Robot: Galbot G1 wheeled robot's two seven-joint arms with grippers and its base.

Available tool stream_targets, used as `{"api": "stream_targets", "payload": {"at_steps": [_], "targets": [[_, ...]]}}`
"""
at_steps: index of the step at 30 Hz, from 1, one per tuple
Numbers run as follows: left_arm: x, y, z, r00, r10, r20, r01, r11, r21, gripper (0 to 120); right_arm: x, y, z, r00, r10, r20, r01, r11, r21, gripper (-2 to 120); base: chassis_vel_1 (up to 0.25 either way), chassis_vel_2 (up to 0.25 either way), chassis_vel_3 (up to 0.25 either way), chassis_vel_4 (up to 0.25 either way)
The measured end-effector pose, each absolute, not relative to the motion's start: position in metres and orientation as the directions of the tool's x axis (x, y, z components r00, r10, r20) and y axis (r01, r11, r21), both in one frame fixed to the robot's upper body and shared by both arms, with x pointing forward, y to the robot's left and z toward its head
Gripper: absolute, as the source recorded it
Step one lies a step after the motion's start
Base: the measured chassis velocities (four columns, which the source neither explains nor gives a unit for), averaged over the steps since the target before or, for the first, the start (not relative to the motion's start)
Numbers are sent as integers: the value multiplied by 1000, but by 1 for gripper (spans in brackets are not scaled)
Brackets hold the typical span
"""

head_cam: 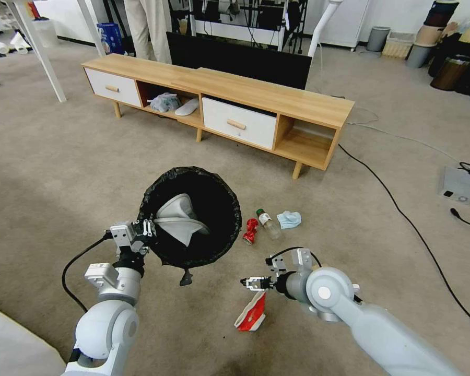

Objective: Pick up the trash bin and place the garbage on the floor into it.

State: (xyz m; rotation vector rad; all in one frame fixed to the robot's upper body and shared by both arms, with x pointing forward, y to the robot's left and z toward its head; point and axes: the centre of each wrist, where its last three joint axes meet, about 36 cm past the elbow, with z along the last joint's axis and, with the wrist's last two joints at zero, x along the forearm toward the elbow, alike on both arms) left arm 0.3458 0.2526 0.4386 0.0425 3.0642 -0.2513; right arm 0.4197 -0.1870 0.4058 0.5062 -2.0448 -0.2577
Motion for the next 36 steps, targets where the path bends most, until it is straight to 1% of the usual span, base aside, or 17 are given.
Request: {"api": "stream_targets", "payload": {"at_steps": [8,11,21,36], "targets": [[347,253,436,-998,22,-67,32,986,-164,4,422,-194,392,-446,-420,791,-206,908,366,100,0,0,0,0],[347,253,436,-997,21,-68,32,986,-163,4,419,-202,387,-465,-400,790,-183,916,357,100,0,0,0,0],[348,253,436,-997,23,-73,35,986,-161,4,420,-215,378,-476,-377,794,-135,924,358,100,0,0,0,0],[349,255,434,-997,19,-70,30,987,-160,4,432,-202,350,-428,-350,833,-107,935,338,100,0,0,0,0]]}}
